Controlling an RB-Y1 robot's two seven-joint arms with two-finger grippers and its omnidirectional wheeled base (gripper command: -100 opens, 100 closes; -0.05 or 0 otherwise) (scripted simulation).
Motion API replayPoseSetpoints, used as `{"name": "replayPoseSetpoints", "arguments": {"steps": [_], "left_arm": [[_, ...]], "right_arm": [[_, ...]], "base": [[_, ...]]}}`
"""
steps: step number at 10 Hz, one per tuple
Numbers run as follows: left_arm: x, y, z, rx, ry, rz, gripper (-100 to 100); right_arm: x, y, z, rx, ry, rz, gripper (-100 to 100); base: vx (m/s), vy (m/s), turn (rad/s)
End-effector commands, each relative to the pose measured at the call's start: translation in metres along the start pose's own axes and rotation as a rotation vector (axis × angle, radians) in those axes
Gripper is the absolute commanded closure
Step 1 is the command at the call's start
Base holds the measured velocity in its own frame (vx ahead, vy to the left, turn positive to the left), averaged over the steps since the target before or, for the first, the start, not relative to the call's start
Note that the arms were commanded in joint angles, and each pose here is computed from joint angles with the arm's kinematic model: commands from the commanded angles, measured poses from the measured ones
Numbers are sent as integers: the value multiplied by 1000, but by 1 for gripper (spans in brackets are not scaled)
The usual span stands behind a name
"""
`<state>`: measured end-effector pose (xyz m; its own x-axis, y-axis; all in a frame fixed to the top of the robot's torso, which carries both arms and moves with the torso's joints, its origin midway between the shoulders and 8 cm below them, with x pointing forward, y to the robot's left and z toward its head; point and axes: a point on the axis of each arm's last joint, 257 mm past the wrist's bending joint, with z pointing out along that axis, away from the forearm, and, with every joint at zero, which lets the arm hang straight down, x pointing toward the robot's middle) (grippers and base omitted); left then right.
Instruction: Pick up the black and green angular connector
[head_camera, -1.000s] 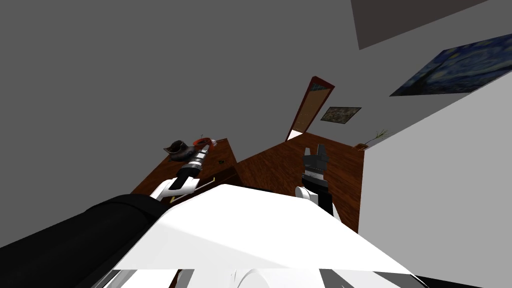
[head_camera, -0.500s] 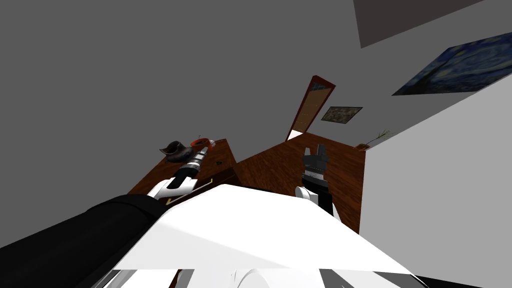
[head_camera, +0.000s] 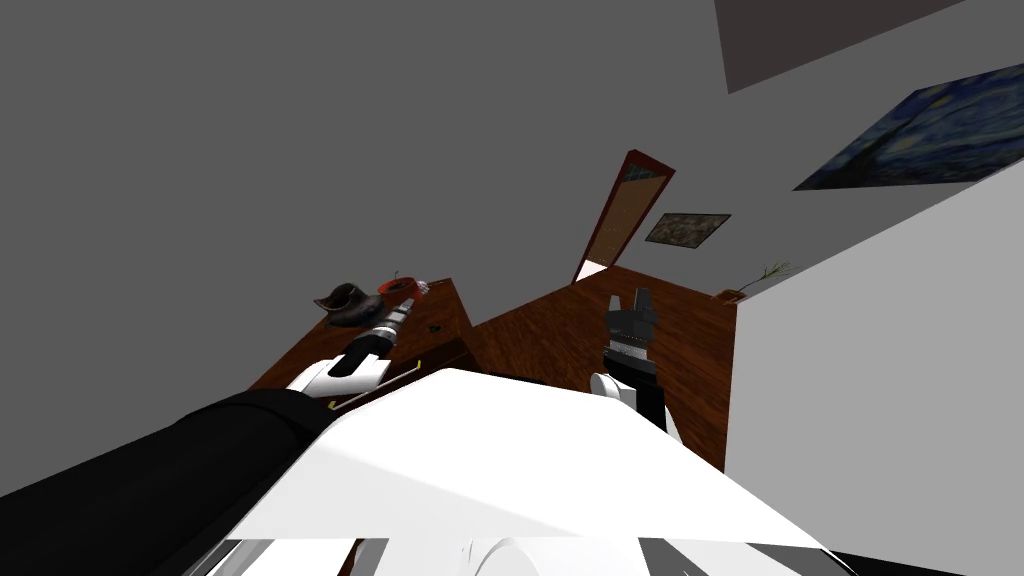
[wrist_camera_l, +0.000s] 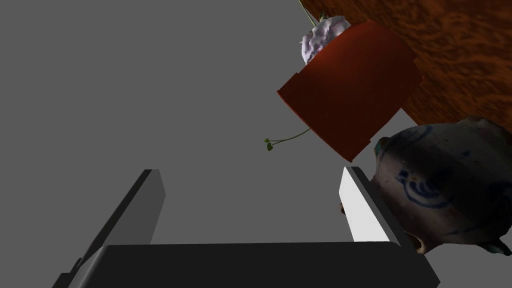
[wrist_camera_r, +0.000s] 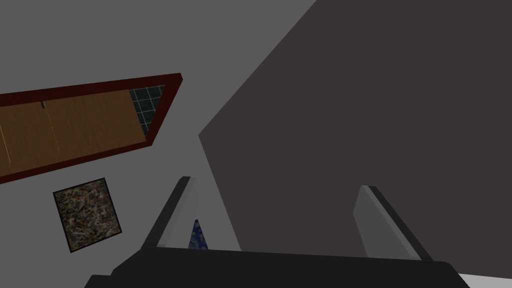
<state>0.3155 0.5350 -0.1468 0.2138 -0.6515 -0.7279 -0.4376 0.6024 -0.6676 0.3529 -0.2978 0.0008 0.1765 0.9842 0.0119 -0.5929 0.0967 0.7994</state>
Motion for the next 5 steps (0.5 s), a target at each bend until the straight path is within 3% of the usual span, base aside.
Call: {"name": "replayPoseSetpoints", "arguments": {"steps": [1,5], "left_arm": [[5,10,-1,-43,23,-2,-100],[16,26,-7,-112,67,-10,-100]], "right_arm": [[0,0,0,0,0,0,0],[0,0,0,0,0,0,0]], "base": [[38,-21,27],[44,-27,28]]}}
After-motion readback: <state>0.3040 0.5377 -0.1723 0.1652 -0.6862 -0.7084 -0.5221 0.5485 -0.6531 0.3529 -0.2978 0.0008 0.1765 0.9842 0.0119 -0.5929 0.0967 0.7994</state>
